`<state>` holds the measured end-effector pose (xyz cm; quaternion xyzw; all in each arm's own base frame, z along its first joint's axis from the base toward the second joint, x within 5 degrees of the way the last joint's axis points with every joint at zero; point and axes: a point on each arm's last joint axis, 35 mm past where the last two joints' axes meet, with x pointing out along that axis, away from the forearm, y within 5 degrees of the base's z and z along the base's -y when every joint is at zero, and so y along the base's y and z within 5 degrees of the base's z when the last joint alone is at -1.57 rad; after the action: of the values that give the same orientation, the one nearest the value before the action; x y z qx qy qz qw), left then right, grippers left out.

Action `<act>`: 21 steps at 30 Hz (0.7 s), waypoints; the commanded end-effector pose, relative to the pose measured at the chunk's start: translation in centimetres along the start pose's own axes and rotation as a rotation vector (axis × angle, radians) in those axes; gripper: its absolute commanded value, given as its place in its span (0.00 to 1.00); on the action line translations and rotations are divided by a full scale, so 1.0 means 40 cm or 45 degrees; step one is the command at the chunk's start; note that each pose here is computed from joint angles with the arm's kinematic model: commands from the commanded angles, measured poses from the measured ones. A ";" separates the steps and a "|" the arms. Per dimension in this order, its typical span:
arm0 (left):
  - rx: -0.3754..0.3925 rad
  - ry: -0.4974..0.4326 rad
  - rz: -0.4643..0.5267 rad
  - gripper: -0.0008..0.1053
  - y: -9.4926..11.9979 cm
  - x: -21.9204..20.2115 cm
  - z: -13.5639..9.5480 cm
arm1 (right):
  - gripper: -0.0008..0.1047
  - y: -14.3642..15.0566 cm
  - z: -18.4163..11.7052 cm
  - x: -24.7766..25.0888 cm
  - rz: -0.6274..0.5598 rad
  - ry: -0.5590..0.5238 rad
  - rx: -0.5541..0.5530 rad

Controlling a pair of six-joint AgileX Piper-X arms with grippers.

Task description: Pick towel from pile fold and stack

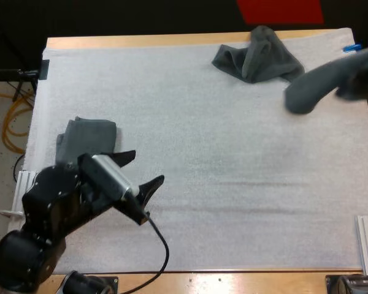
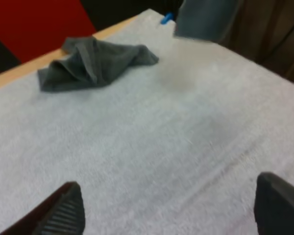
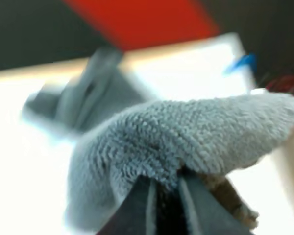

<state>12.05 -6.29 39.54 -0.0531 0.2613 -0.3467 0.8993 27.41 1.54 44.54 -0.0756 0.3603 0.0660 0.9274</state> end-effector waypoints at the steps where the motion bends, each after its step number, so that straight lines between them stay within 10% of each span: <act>1: 0.007 -0.004 -0.014 0.66 -0.006 -0.009 0.003 | 0.01 0.028 -0.024 0.027 0.095 0.080 0.014; 13: -0.002 0.019 -0.012 0.66 -0.007 -0.013 -0.003 | 0.01 0.418 -0.122 0.048 0.743 0.295 -0.316; 21: -0.004 0.024 -0.011 0.66 -0.007 -0.013 -0.004 | 0.01 0.412 -0.153 0.232 0.531 0.400 -0.415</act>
<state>11.65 -6.15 39.27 -0.0537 0.2773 -0.3475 0.8942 27.16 17.29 32.22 -0.1473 0.4996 0.3019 0.7984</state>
